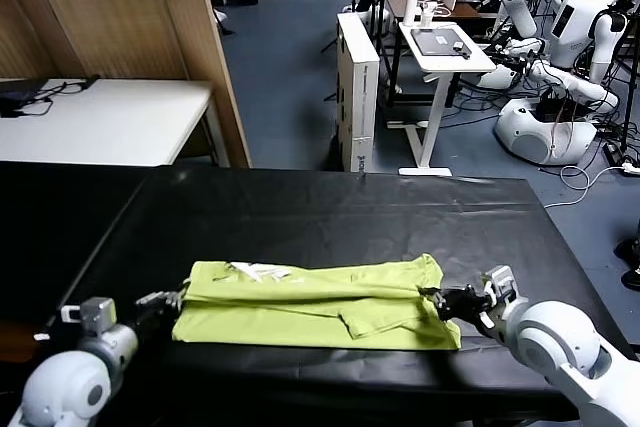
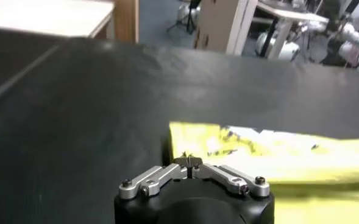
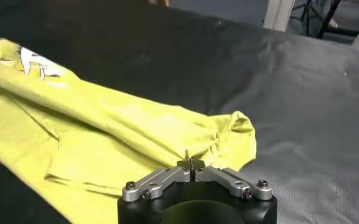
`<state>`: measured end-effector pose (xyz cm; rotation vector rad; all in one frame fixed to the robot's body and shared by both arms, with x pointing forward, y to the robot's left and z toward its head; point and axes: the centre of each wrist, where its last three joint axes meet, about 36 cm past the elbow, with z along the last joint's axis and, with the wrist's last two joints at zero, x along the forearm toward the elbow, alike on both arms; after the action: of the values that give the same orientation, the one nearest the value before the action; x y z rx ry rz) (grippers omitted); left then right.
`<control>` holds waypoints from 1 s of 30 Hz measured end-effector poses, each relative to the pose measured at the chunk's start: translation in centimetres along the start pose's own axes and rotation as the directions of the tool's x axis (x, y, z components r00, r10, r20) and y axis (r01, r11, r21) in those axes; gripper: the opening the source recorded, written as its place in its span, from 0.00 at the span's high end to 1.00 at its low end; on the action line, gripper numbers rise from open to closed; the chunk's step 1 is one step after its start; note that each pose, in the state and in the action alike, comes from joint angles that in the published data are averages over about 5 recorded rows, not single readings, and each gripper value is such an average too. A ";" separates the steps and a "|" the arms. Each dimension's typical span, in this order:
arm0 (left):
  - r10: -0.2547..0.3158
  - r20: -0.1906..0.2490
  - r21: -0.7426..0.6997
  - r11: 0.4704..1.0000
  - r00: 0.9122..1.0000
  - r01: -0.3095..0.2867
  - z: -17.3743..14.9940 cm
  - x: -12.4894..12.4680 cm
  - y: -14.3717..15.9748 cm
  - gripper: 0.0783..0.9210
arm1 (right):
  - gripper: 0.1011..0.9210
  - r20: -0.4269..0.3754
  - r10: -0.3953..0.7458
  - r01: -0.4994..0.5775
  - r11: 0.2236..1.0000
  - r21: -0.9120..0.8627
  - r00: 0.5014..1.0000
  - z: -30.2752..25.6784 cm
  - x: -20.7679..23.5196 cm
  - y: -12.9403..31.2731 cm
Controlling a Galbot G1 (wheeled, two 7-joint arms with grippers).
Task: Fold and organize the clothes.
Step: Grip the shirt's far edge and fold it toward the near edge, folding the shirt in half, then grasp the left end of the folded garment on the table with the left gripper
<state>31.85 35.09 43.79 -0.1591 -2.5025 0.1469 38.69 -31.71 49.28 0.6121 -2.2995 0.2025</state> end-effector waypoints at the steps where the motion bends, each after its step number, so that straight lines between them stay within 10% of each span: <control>1: -0.002 -0.008 0.003 1.000 1.000 0.002 0.1 0.1 0.0 0.92 | 0.92 0.002 -0.002 0.002 1.000 -0.001 1.000 0.0 0.1 0.1; 5: -0.022 -0.029 0.013 1.000 0.999 0.023 0.2 0.5 -0.3 0.85 | 0.69 0.013 -0.015 0.015 1.000 -0.005 1.000 -0.2 0.6 0.5; 14: -0.054 -0.012 0.030 0.998 0.998 0.054 -0.5 2.4 -1.1 0.22 | 0.07 0.080 -0.024 0.024 1.000 -0.006 0.996 -1.7 2.4 1.1; 18: -0.056 0.037 0.050 0.997 0.998 0.054 -1.5 2.9 -1.7 0.04 | 0.02 0.112 0.008 -0.005 1.000 -0.026 0.994 -2.2 2.4 0.7; 30: -0.043 0.156 0.076 0.997 0.987 0.032 -3.3 -0.9 -2.5 0.02 | 0.02 0.180 0.119 -0.098 0.987 -0.124 0.976 -1.2 -1.9 -0.7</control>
<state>34.30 32.70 46.26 -0.0722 -2.6510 0.2439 40.97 -31.24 48.83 0.4635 -2.5088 0.0659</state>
